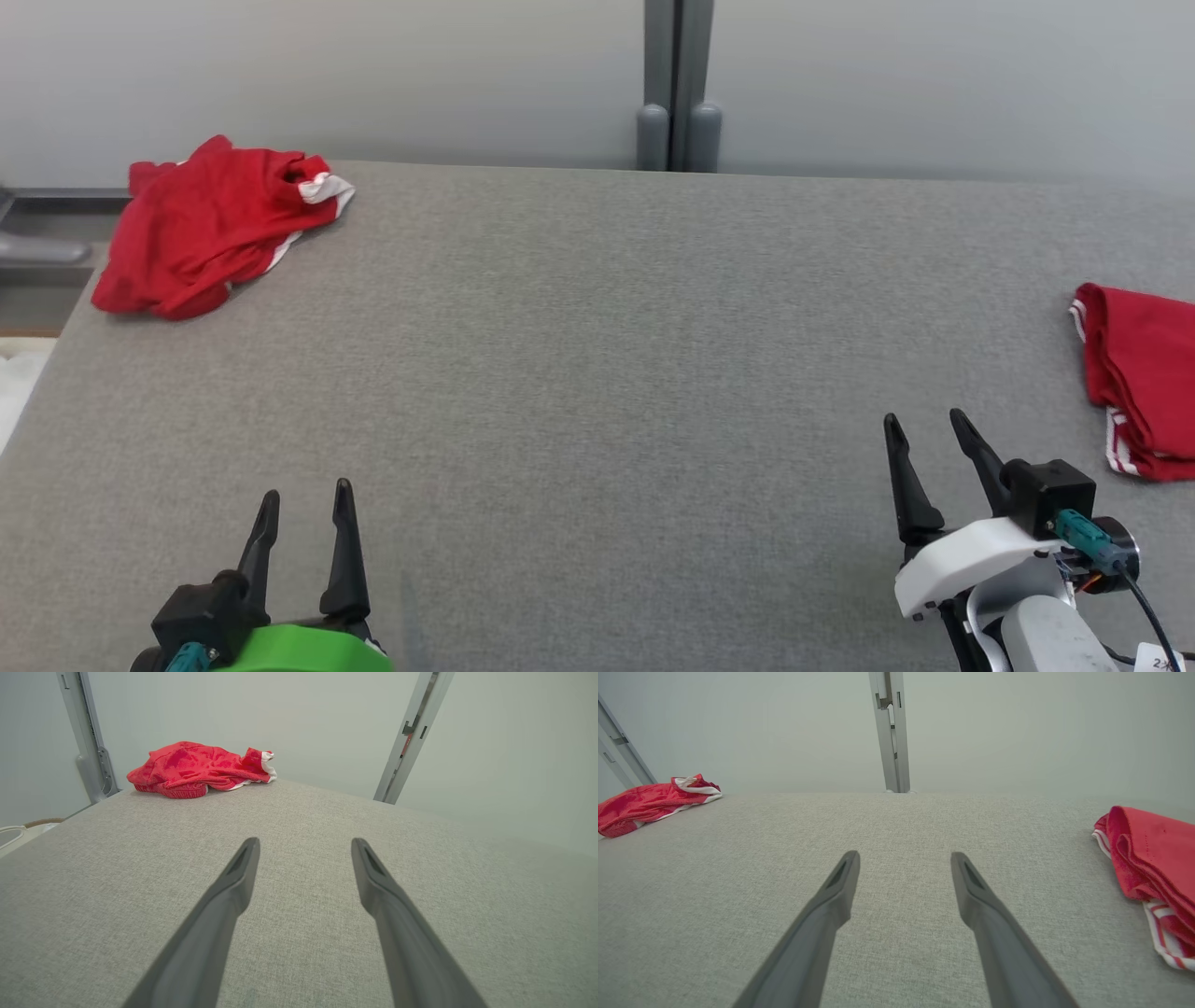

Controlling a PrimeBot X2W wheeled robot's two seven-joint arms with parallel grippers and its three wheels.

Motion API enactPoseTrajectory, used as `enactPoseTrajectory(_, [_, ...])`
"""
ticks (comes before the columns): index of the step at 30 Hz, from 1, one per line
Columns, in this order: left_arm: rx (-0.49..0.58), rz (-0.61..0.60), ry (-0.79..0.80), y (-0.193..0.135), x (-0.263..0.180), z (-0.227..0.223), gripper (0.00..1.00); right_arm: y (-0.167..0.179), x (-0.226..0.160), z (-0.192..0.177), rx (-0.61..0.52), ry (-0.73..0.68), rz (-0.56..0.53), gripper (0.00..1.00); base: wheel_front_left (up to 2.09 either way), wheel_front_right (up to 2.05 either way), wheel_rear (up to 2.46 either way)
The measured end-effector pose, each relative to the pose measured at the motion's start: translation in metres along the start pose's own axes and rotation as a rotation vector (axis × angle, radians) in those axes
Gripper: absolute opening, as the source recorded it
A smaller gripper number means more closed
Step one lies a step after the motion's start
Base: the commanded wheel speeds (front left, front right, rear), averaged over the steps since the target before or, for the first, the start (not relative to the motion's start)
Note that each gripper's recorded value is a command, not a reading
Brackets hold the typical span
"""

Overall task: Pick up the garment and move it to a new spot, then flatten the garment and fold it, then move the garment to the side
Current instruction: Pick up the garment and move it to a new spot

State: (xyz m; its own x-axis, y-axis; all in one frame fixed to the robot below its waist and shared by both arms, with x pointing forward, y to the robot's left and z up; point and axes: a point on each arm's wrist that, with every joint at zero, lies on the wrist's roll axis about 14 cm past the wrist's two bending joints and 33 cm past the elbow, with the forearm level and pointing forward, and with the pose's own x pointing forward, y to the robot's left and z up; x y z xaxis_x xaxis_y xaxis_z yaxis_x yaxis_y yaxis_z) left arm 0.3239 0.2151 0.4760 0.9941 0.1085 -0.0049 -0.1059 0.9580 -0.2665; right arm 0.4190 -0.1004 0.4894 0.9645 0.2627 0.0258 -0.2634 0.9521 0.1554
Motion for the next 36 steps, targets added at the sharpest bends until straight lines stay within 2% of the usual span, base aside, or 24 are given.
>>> enactPoseTrajectory(12, [0.012, 0.205, -0.069, 0.059, -0.048, 0.021, 1.0, 0.086, 0.031, -0.018, 0.018, 0.048, 0.242, 1.0, 0.0, 0.0, 0.0])
enactPoseTrajectory(19, [0.022, 0.292, -0.103, 0.083, -0.07, 0.031, 1.0, 0.117, 0.038, -0.022, 0.026, 0.06, 0.323, 1.0, 0.0, 0.0, 0.0])
enactPoseTrajectory(26, [0.105, 0.319, -0.141, 0.103, -0.071, 0.053, 1.0, 0.118, 0.039, -0.016, 0.029, 0.043, 0.327, 1.0, 0.0, 0.0, 0.0])
enactPoseTrajectory(32, [0.269, 0.273, -0.279, 0.12, -0.034, 0.126, 1.0, 0.106, 0.055, -0.003, -0.014, -0.011, 0.301, 1.0, 0.0, 0.0, 0.0])
enactPoseTrajectory(36, [0.357, 0.201, -0.366, 0.112, 0.008, 0.183, 1.0, 0.092, 0.069, 0.005, -0.045, -0.048, 0.268, 1.0, 0.0, 0.0, 0.0])
